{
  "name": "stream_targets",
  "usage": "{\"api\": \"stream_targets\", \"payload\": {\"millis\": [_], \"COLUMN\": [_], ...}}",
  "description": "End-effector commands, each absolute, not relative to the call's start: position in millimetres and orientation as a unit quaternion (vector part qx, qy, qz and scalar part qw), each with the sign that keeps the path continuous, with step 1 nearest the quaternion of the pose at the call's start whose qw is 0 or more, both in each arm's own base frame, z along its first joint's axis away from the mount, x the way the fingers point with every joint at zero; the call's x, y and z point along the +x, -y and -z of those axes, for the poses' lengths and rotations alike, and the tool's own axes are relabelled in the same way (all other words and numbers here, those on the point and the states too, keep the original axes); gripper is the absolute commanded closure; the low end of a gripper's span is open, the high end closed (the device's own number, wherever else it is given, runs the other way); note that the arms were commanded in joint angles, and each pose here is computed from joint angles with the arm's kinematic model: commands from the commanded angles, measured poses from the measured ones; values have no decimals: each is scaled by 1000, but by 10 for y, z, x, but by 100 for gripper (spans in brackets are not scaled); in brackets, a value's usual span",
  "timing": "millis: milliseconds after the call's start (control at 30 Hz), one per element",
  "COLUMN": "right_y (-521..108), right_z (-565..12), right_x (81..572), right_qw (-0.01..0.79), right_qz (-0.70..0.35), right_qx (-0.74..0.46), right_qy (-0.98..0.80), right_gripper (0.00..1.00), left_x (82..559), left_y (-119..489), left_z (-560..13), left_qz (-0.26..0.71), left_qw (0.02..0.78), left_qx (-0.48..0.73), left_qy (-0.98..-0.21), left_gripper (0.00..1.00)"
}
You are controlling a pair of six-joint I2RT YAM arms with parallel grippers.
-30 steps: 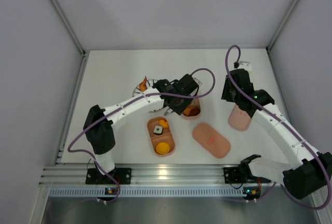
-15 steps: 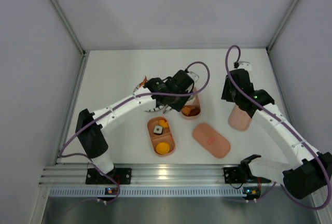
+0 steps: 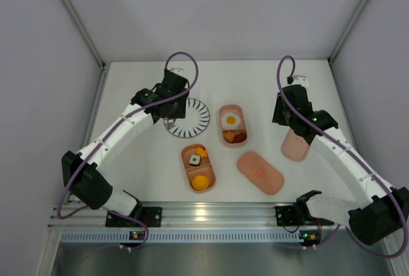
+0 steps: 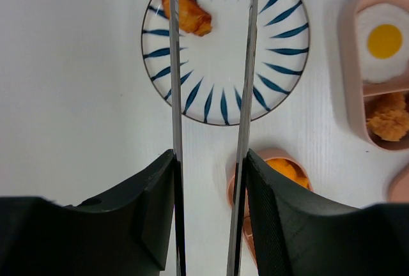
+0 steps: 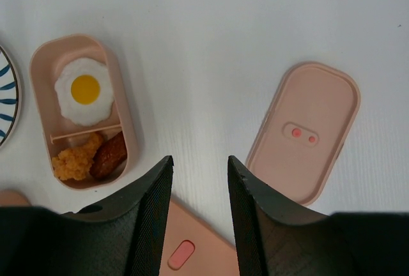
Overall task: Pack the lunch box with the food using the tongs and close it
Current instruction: Pick up the fake food from the plate.
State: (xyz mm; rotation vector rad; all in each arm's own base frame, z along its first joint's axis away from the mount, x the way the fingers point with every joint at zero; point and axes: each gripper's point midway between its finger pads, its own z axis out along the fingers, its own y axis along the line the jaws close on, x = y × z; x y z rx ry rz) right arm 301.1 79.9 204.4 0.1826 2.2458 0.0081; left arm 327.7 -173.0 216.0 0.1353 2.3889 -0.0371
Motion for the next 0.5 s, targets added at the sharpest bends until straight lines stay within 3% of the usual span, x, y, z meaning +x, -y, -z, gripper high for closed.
{"api": "stream_targets", "payload": {"millis": [0, 267, 467], "right_y": [-823, -884, -911], "right_z": [-2186, -2145, -2112], "right_x": [3092, 3166, 3198], "right_qw": [448, 445, 443], "right_qz": [-14, -19, -21], "right_qx": [70, 61, 58], "right_qy": [-891, -893, -894], "right_gripper": [60, 60, 60], "left_x": [3349, 3398, 3437], "left_y": [1569, 1346, 1417], "left_z": [-2120, -1839, -1707], "left_qz": [21, 25, 32], "left_qw": [381, 361, 348], "left_qx": [-6, -46, -42], "left_qy": [-924, -931, -936], "left_gripper": [50, 41, 43]}}
